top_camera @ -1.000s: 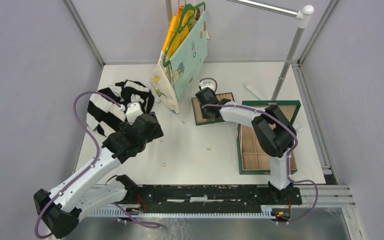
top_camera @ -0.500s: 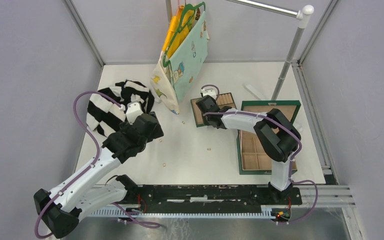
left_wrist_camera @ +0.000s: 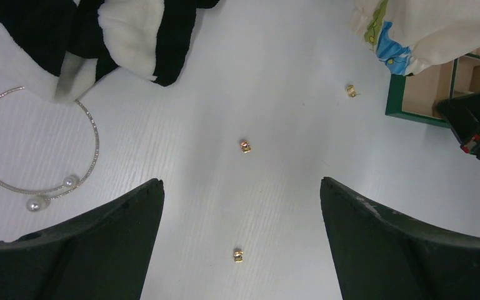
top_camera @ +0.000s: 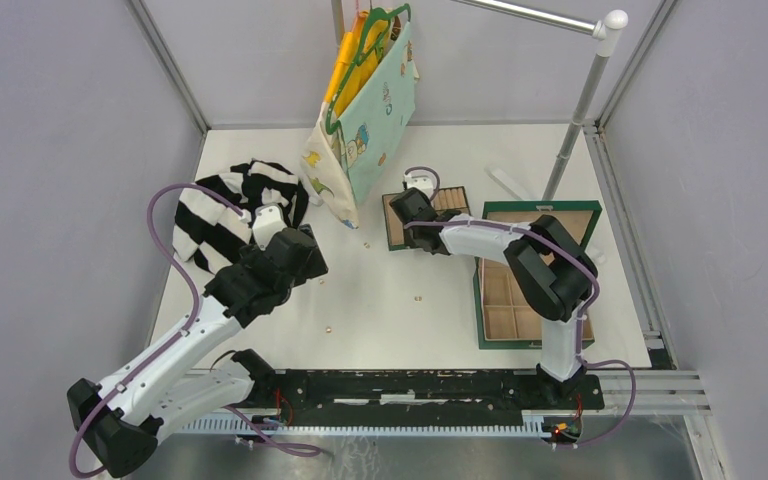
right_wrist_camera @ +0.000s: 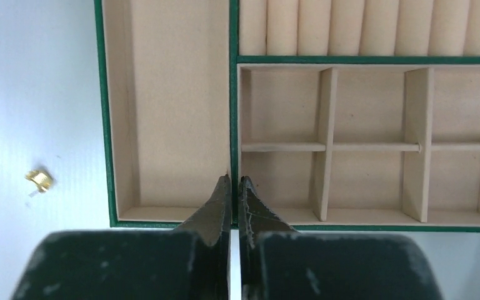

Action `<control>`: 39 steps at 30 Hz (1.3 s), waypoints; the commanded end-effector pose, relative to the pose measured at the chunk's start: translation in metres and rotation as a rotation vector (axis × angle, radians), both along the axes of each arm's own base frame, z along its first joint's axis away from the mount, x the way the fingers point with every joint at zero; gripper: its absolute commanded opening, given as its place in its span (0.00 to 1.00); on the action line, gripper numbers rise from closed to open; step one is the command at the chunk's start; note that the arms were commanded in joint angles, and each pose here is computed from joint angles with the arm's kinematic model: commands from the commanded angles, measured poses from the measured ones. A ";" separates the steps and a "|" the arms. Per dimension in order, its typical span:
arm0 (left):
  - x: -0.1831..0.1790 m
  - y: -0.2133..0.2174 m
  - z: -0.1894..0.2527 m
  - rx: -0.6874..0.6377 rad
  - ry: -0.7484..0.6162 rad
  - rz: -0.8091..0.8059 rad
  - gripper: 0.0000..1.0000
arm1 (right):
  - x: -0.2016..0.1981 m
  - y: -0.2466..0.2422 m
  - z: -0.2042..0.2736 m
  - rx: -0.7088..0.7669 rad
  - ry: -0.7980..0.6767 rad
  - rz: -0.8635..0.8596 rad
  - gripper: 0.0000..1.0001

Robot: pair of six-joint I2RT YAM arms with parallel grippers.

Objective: Organize the mixed jewelry

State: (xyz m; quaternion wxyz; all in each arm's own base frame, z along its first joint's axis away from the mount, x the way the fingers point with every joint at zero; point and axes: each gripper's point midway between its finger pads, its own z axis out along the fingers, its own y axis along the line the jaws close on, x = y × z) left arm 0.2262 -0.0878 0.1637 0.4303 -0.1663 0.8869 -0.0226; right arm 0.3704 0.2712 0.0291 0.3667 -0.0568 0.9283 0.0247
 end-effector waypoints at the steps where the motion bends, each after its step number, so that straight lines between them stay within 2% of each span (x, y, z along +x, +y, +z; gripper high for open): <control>1: 0.005 0.003 0.009 0.001 -0.046 0.010 1.00 | 0.013 0.027 0.003 0.116 0.021 -0.079 0.00; 9: 0.004 0.004 0.007 0.003 -0.039 0.016 1.00 | 0.018 0.052 -0.001 0.245 0.080 -0.279 0.00; 13: 0.003 0.006 0.006 0.005 -0.037 0.018 1.00 | 0.012 0.052 0.005 0.239 0.062 -0.320 0.00; 21: 0.005 0.000 0.001 -0.004 -0.026 0.006 1.00 | -0.024 0.033 -0.003 0.259 0.035 -0.393 0.00; 24: 0.006 -0.002 0.003 -0.009 -0.028 0.003 1.00 | -0.024 0.024 0.001 0.209 0.023 -0.397 0.07; 28: 0.004 0.002 0.004 -0.008 -0.041 0.012 1.00 | -0.016 0.025 0.021 0.165 -0.039 -0.275 0.23; 29: 0.004 0.003 0.004 -0.006 -0.043 0.016 1.00 | -0.017 0.025 0.026 0.157 -0.056 -0.240 0.35; 30: 0.004 0.004 0.003 -0.004 -0.041 0.018 1.00 | -0.017 0.030 0.033 0.174 -0.080 -0.181 0.44; 34: 0.003 0.001 -0.006 -0.007 -0.014 0.022 1.00 | -0.020 0.036 0.060 0.151 -0.167 -0.007 0.46; 39: 0.007 -0.002 -0.011 -0.007 0.019 0.041 1.00 | -0.035 0.052 0.072 0.097 -0.203 0.179 0.47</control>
